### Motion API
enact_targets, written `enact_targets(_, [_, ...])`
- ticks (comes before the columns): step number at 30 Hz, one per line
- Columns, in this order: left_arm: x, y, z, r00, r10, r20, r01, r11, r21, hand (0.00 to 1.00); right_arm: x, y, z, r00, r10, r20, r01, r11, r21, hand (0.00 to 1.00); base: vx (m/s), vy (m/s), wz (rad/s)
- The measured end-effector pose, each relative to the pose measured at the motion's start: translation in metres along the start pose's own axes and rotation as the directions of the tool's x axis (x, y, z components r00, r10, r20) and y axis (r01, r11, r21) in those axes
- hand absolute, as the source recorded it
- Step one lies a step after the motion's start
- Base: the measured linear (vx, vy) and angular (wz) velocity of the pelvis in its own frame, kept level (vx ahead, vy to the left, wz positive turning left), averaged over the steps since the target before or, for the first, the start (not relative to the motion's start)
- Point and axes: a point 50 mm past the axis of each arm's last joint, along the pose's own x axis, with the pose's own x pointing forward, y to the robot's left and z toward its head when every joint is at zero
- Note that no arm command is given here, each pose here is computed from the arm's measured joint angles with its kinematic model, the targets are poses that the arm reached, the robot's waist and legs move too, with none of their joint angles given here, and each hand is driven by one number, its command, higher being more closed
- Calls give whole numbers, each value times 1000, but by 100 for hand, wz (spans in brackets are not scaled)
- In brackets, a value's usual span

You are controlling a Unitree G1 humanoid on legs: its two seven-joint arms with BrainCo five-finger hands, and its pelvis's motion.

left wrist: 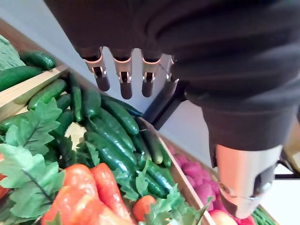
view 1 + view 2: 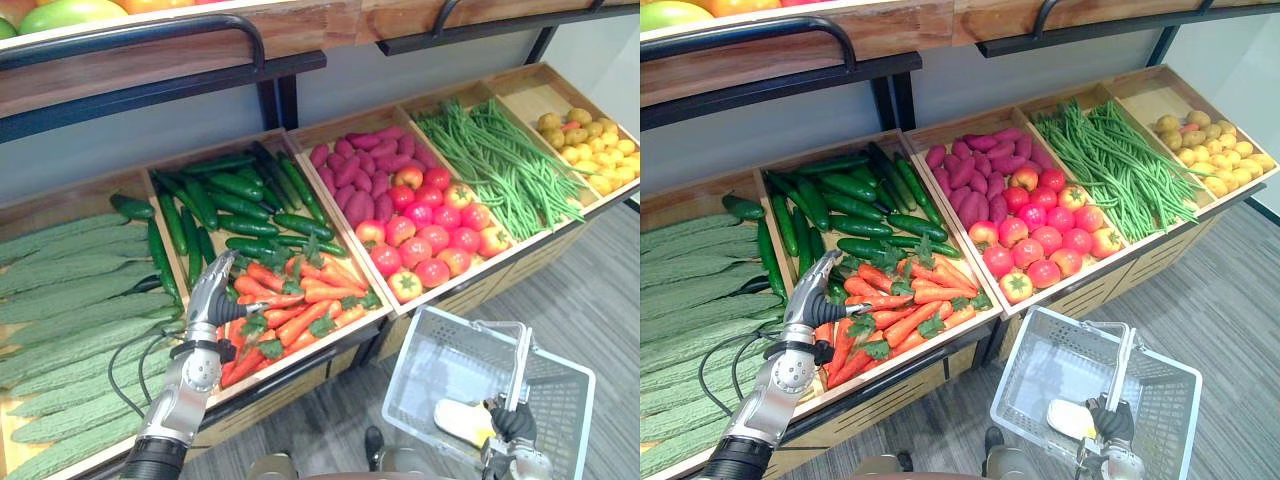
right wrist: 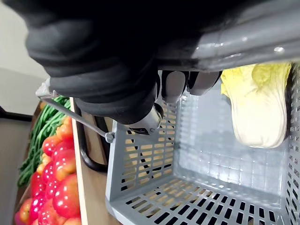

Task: Pick vegetable in the basket

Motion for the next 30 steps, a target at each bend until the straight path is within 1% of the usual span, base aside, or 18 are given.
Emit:
enact_targets(4, [16, -1, 7, 1000, -2, 17, 2, 1000, 7, 0, 6, 5, 14, 998, 21, 52, -21, 1000, 0, 100, -28, 4, -10])
enact_targets(7, [17, -11, 5, 1000, -29, -11, 29, 1000, -3, 0, 11, 10, 24, 995, 40, 87, -40, 999, -3, 100, -33, 3, -14])
enact_targets(9, [16, -23, 5, 997, -78, -23, 78, 997, 3, 0, 13, 14, 27, 994, 54, 98, -53, 999, -6, 100, -23, -1, -11])
enact_targets(12, [24, -27, 12, 998, -62, -14, 62, 998, -2, 0, 14, 16, 29, 993, 57, 104, -57, 998, -1, 100, -13, -15, -7])
enact_targets(14, [35, -34, 19, 997, -79, -17, 79, 997, -17, 0, 18, 21, 38, 989, 66, 136, -68, 998, 12, 100, -55, -26, -22])
enact_targets(15, [37, -35, 20, 996, -83, -14, 83, 996, -14, 100, 18, 21, 38, 989, 65, 137, -67, 998, 12, 100, -40, -12, -18])
enact_targets(20, [37, -41, 22, 996, -91, -8, 91, 996, 9, 100, 18, 21, 38, 989, 59, 136, -61, 998, 13, 100, 2, 6, -3])
enact_targets(22, [37, -45, 20, 993, -119, -10, 119, 991, 62, 100, 18, 21, 39, 989, 54, 138, -57, 998, 15, 100, 0, 14, -12])
enact_targets(26, [41, -48, 19, 986, -162, -25, 164, 983, 87, 100, 18, 21, 38, 989, 56, 140, -59, 998, 14, 100, 3, 6, -6])
enact_targets(30, [44, -45, 19, 988, -149, -33, 152, 984, 90, 100, 18, 21, 38, 988, 57, 142, -60, 998, 16, 100, 31, -3, 3])
